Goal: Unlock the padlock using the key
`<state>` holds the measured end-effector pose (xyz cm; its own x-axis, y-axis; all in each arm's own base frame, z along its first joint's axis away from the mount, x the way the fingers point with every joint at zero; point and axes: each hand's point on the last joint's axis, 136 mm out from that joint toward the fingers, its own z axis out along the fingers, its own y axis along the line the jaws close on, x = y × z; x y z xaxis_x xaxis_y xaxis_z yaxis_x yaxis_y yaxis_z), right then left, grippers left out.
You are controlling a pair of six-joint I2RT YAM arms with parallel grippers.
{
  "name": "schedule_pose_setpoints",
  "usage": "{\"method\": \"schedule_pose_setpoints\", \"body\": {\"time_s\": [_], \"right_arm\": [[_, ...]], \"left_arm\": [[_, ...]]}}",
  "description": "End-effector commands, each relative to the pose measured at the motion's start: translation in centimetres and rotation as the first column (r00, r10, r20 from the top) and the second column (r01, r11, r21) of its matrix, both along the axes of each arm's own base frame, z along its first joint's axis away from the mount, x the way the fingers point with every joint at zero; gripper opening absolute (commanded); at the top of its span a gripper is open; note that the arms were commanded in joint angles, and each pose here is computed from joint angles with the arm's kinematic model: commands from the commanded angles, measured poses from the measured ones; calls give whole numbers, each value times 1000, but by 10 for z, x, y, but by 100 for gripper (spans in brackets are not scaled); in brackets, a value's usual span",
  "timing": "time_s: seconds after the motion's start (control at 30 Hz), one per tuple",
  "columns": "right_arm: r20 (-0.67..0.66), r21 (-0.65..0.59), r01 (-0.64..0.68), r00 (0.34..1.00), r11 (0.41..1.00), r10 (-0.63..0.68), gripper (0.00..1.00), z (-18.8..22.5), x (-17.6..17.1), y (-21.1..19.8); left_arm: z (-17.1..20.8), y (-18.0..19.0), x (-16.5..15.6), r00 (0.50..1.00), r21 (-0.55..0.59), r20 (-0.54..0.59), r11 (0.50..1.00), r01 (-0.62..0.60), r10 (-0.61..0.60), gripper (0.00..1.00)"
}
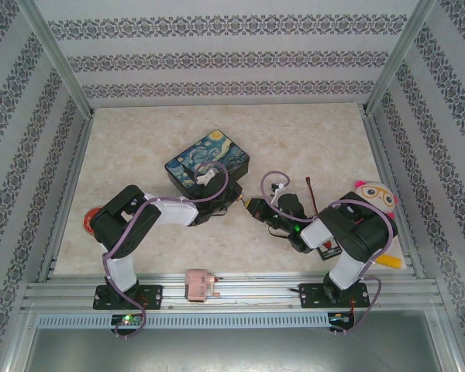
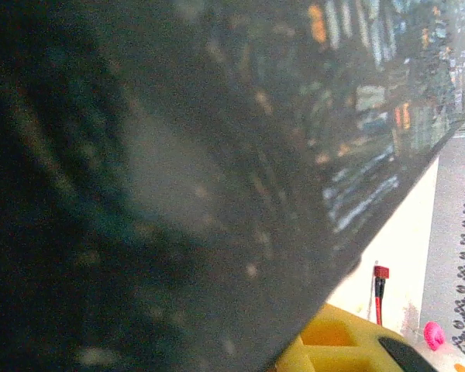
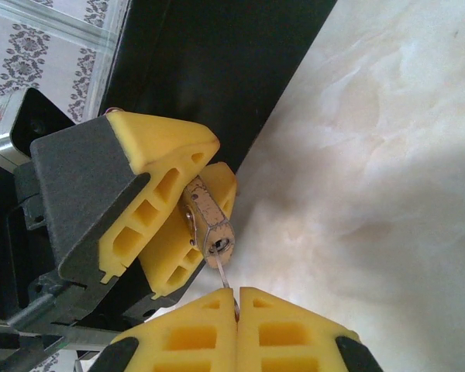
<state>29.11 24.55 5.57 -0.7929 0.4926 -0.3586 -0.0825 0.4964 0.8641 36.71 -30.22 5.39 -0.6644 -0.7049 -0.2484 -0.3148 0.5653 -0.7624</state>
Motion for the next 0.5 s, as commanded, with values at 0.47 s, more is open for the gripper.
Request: {"method": "schedule_pose_setpoints", "body": {"time_s": [0.47], "right_arm": [[44,76,13,999,997,-16,0,14,15,5]], "left_arm": [[-19,-16,-14,993,-133,-114,991,26,-41,25]]}}
